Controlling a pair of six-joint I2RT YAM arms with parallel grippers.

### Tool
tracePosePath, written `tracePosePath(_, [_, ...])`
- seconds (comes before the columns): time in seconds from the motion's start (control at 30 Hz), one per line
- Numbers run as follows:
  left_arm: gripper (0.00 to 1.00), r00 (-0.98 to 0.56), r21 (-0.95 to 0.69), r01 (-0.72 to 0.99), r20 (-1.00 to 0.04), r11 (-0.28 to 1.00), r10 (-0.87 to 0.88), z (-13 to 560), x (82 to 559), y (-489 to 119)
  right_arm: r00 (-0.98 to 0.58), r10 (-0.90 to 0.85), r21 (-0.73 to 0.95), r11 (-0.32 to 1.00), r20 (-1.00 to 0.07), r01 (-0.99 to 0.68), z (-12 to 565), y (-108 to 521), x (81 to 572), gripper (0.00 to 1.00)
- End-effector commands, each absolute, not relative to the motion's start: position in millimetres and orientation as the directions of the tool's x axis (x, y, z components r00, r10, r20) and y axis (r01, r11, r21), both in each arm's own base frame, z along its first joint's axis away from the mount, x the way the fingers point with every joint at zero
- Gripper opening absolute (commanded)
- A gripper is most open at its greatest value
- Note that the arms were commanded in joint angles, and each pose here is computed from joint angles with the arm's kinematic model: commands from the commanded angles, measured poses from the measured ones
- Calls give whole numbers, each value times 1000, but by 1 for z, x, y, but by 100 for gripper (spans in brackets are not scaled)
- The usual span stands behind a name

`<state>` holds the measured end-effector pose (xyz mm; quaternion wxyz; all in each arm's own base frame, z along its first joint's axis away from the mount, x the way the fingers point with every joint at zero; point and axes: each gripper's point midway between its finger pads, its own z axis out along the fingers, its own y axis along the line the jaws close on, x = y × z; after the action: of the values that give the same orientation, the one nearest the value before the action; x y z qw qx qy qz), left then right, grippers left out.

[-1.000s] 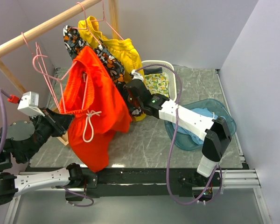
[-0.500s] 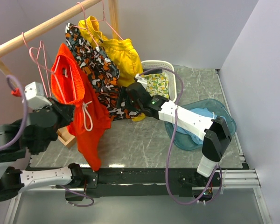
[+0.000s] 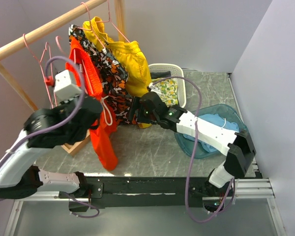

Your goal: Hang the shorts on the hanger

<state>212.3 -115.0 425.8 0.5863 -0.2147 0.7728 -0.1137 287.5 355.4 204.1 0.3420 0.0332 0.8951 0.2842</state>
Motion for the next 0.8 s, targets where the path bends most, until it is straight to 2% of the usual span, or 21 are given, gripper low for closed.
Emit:
tracePosePath(0.0, [1,-120,-434,-269,-870,860,-477,445,228,-107,-736,277,571,802,-617,-176,235,347,276,100])
tracePosePath(0.33, [1,-112,-364,-366,-896,856,-429,432,252,-105,-732,257,548,815,-631,-186,237,331,266,100])
tracePosePath(0.57, [1,-84,-345,-416,-907,842,-413,446,264,-89,-737,253,549,815,-627,-188,234,331,264,100])
tracePosePath(0.77, [1,-89,-331,-425,-911,842,-403,448,281,-99,-740,241,539,820,-628,-190,232,330,263,100])
